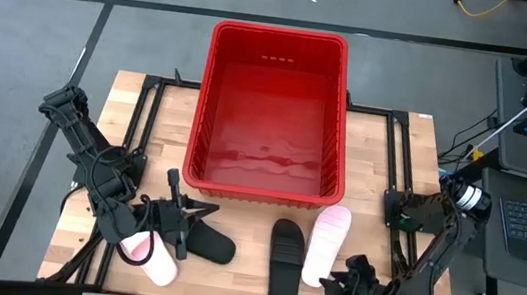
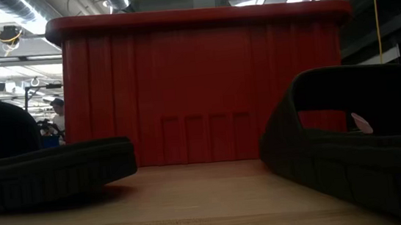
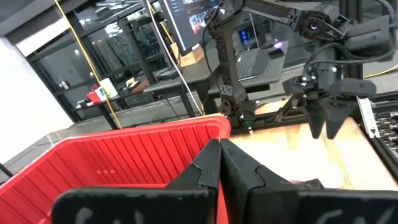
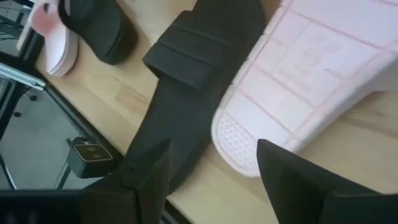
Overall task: Pick and place slides into bin
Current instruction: Put the right pink slide into the bin
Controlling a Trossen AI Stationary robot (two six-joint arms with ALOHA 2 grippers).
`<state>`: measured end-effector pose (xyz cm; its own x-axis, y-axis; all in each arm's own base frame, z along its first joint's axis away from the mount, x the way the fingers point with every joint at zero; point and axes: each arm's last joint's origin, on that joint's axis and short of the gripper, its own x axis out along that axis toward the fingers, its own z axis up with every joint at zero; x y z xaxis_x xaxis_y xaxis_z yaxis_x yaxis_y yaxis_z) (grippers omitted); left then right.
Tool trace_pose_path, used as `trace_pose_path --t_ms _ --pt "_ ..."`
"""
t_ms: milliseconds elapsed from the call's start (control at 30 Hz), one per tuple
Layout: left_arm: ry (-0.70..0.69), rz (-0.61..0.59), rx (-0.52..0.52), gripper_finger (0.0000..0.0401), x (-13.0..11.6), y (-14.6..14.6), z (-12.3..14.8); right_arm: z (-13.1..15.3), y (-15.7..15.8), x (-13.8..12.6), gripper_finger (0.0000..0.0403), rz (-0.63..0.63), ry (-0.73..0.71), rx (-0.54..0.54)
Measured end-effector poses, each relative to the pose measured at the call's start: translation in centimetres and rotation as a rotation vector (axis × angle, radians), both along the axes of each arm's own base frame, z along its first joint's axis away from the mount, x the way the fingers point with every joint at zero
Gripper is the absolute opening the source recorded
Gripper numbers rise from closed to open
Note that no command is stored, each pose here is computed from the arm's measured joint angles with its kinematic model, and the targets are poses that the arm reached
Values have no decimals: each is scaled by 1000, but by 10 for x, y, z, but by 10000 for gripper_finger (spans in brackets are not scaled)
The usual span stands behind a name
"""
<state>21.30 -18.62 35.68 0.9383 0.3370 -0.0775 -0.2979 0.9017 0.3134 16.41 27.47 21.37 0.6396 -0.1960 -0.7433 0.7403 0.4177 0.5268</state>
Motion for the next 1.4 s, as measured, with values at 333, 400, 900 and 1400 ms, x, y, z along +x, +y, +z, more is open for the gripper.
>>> trace_pose_path --t_ms 333,400,900,1400 --pt "-20 5 -48 5 0 0 1 32 -19 -49 226 90 -25 -77" --pt "-24 6 -57 3 0 0 1 25 -20 -55 226 95 -58 -99" --pt "-67 13 -100 2 1 0 6 -73 -47 -58 225 43 -155 65" --pt "-97 14 -132 3 1 0 9 -84 -57 -55 225 9 -209 66"
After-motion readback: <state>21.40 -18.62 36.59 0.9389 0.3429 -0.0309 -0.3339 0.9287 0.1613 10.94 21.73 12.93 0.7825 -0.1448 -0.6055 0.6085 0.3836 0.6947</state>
